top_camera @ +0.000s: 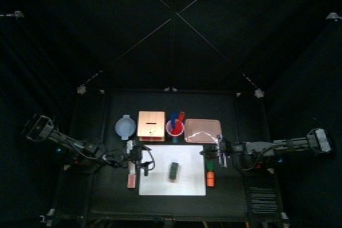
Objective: Put sushi roll onto cutting board
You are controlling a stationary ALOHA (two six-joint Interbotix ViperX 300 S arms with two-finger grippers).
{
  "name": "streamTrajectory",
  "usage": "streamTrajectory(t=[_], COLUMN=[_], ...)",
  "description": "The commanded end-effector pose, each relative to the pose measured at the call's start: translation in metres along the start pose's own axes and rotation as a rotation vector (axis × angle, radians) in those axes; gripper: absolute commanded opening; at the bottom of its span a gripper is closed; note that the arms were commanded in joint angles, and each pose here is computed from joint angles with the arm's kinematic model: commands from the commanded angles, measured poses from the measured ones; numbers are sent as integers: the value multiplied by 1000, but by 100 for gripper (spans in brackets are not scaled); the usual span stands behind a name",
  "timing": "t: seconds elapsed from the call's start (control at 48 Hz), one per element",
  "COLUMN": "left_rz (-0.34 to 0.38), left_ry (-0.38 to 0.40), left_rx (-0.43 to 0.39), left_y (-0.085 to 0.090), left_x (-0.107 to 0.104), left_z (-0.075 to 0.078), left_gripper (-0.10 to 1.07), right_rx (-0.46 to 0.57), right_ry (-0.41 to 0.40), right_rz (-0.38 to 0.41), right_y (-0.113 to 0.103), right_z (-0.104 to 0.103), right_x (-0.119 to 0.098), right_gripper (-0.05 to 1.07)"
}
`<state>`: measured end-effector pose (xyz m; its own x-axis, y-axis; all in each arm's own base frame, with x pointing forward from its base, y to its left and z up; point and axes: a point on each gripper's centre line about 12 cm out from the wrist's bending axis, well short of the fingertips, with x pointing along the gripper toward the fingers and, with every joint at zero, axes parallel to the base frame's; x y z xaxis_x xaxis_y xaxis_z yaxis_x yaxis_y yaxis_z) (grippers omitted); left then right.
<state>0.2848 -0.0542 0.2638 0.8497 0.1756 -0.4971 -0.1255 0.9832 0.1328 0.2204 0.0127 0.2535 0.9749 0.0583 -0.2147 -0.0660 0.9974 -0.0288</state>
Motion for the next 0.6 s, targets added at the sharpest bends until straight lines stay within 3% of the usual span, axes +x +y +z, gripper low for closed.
streamTrajectory(t=[0.0, 0.167, 0.583], left_rz=[-14, -62, -68], left_ry=[-51, -110, -106], left_rx=[34, 78, 66], left_y=[5, 6, 14], left_x=[-11, -20, -16], left_z=[-1, -3, -8], left_gripper=[92, 92, 92], right_rx=[1, 3, 4], right_ry=[-23, -22, -6], right_rz=[1, 1, -6], right_y=[0, 0, -1], right_z=[8, 7, 1], right_x=[1, 1, 1], right_gripper=[8, 8, 8])
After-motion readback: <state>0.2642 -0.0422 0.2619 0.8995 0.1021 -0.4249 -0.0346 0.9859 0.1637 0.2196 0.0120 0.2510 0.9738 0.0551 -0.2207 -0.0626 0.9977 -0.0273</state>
